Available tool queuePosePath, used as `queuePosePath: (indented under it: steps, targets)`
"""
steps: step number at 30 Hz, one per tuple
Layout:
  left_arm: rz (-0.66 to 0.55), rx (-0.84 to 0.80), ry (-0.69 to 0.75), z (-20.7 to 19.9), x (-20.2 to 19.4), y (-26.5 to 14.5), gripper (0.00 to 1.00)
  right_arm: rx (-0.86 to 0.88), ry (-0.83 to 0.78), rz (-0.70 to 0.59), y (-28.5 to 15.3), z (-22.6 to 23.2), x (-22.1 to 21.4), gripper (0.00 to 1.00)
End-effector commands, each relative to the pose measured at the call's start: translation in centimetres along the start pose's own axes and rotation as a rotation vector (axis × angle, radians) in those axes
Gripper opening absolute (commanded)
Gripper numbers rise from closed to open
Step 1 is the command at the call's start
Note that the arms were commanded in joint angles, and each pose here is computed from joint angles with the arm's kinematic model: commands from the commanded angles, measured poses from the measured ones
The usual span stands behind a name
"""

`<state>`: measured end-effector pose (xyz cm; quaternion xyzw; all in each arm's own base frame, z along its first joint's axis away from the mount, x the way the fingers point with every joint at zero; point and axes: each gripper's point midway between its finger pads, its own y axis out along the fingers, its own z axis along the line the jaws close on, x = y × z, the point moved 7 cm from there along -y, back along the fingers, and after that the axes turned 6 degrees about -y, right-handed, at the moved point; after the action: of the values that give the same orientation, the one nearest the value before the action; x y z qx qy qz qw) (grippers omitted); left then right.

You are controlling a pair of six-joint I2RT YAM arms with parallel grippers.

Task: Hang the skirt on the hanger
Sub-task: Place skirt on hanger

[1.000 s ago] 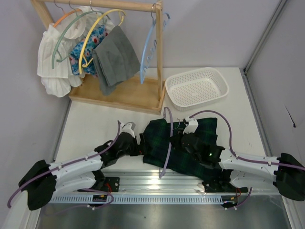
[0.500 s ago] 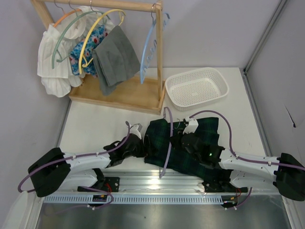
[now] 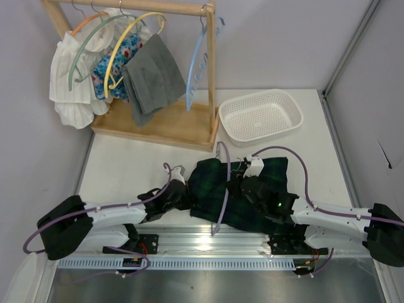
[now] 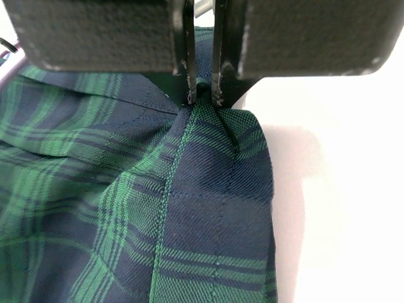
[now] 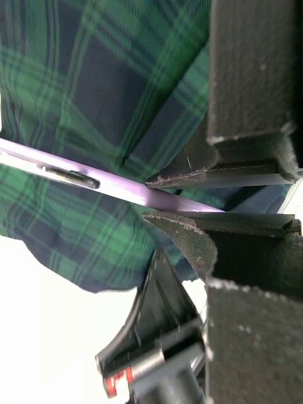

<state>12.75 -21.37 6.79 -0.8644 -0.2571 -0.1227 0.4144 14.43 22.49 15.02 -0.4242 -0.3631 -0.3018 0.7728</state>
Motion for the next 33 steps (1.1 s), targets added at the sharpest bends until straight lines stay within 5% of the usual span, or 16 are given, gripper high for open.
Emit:
queuePosePath:
  steps: [1,13,21,22,26,33]
  targets:
    - [-0.047,0.154,0.039,2.7,0.4,-1.9,0.0,-0.119,-0.065,-0.023,-0.4,-1.9,0.6,0.0]
    - [-0.147,0.317,-0.017,7.1,1.1,-5.0,0.0,-0.216,-0.027,-0.058,-2.4,-5.2,1.7,0.0]
    - [-0.106,0.048,0.082,0.9,2.2,-5.6,0.01,-0.174,-0.023,-0.044,-2.0,-4.9,1.3,0.0]
    - [-0.095,0.052,0.107,0.5,2.2,-5.8,0.06,-0.166,-0.025,-0.036,-1.9,-4.7,1.2,0.0]
    - [-0.108,0.082,0.157,-1.9,2.6,-7.5,0.79,-0.141,-0.02,-0.031,-1.5,-4.2,1.1,0.0]
    - [-0.085,0.12,0.132,-2.7,2.0,-11.5,0.93,-0.158,-0.02,-0.041,-1.3,-3.9,1.7,0.0]
